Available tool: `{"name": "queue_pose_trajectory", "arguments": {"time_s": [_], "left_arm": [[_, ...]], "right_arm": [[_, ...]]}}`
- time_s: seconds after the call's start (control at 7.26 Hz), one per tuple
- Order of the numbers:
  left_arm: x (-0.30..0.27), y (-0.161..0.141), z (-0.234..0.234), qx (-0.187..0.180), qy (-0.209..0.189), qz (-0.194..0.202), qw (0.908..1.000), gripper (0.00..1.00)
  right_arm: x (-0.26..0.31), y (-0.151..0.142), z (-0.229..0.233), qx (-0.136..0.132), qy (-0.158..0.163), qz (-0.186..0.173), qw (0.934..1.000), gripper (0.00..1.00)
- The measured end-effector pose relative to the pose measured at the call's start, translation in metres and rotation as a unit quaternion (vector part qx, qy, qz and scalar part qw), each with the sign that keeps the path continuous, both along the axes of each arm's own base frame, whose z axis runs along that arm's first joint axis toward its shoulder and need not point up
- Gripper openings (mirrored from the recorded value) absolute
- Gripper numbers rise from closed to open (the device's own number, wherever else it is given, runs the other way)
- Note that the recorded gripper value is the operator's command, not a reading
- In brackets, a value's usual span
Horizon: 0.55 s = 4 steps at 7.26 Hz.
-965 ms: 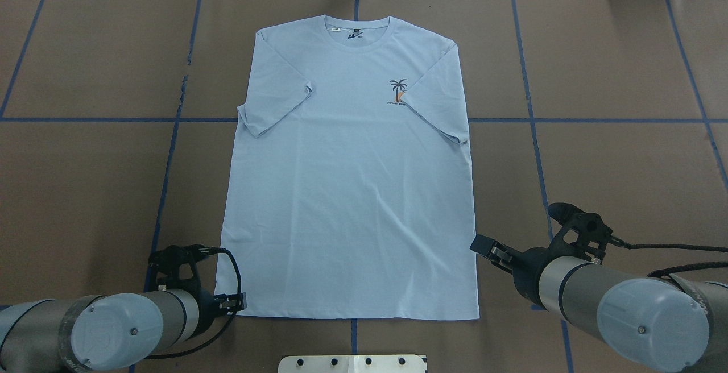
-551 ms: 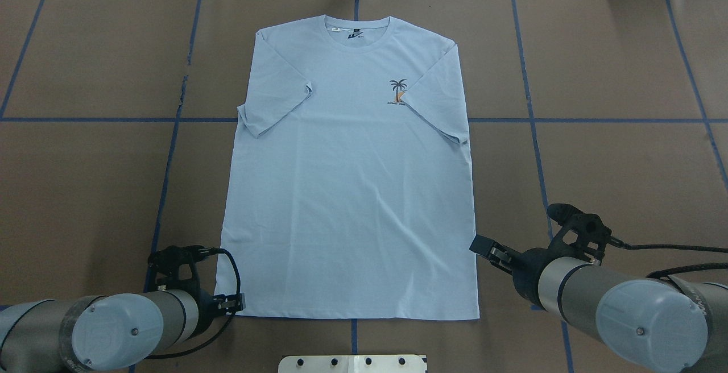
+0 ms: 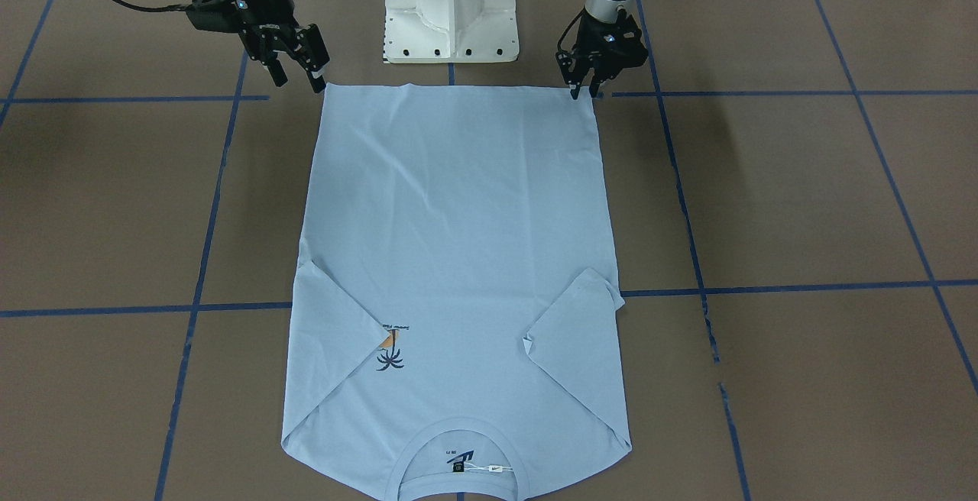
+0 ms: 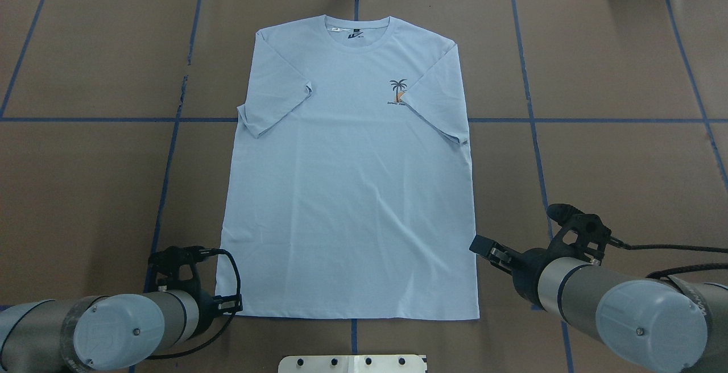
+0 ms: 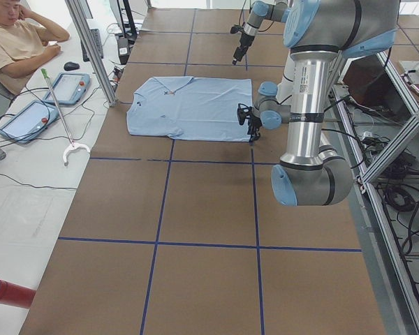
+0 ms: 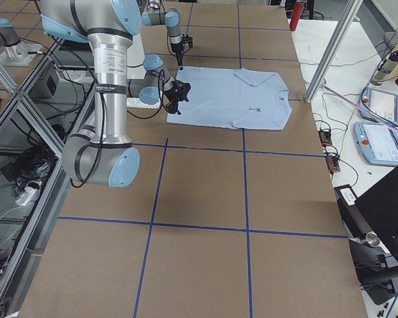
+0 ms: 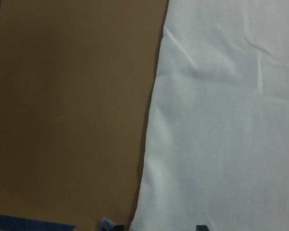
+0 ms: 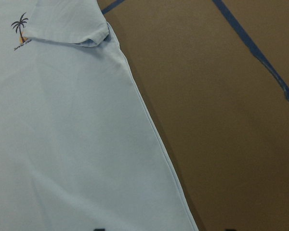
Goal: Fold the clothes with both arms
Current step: 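Grasp the hem corners with both grippers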
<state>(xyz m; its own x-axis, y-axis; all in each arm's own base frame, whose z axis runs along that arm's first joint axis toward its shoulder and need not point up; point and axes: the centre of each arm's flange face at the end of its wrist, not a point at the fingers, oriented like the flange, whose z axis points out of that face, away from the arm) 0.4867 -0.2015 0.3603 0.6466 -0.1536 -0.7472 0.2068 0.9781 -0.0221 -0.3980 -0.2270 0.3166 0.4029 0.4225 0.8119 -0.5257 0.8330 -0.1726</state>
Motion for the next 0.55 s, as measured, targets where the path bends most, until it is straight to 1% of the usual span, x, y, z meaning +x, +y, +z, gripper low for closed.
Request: {"name": "queue_pose_trajectory", "arguments": {"time_s": [0.14, 0.28, 0.55], "left_arm": [[0.0, 0.0, 0.0, 0.0, 0.0, 0.0, 1.0, 0.0], [-0.001, 0.0, 0.0, 0.0, 0.0, 0.0, 1.0, 0.0], [-0.001, 0.0, -0.005, 0.001, 0.005, 0.0, 1.0, 0.0]], "right_arm": [[0.0, 0.0, 0.0, 0.0, 0.0, 0.0, 1.0, 0.87], [-0.001, 0.001, -0.001, 0.001, -0.001, -0.001, 1.0, 0.85], [-0.009, 0.011, -0.002, 0.001, -0.005, 0.003, 1.0, 0.68]]}}
